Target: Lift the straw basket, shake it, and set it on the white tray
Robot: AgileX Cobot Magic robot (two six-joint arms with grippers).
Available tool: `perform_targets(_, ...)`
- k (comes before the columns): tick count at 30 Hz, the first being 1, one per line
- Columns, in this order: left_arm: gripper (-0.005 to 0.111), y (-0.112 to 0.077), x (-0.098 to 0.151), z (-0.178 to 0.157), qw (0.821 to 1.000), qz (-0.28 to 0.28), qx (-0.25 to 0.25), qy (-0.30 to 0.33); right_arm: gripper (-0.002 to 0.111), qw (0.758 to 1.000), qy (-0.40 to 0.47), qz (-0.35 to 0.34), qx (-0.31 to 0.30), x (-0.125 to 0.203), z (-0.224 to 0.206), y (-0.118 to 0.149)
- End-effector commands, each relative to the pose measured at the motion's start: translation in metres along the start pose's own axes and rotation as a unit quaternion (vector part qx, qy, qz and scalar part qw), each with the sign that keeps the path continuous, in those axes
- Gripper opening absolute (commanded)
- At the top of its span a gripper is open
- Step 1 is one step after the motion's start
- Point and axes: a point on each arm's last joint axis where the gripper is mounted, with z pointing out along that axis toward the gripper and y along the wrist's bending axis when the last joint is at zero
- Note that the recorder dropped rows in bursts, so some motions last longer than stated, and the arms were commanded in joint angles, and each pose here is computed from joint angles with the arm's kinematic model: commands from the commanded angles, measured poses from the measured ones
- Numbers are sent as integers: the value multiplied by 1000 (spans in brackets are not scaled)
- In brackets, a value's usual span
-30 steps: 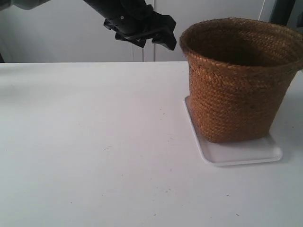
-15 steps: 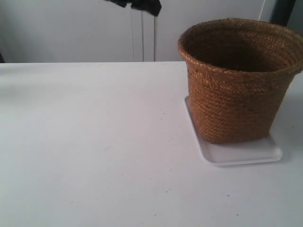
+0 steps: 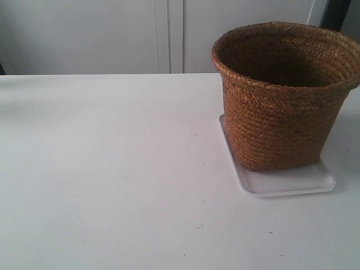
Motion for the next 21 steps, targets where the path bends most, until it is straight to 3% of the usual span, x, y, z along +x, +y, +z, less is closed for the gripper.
perform_targets(1,83,-9,35,-40,996,-5,-17,-87,63,996,-78,31,-8,-15,-61,-1)
perform_targets(5,83,-12,77,-76,984,-6,-60,-167,63,991,-115,61,-7,-20,-104,-3)
perform_targets(12,83,-18,165,-116,966,-47,-99,-235,63,981,-180,69,-8,-24,-165,-5)
perform_targets(17,83,-21,217,-122,965,-40,-109,-234,63,978,-194,72,-4,-20,-188,-7)
perform_targets(21,83,-21,252,-116,964,-75,-109,-230,63,978,-194,72,-4,-20,-188,-7)
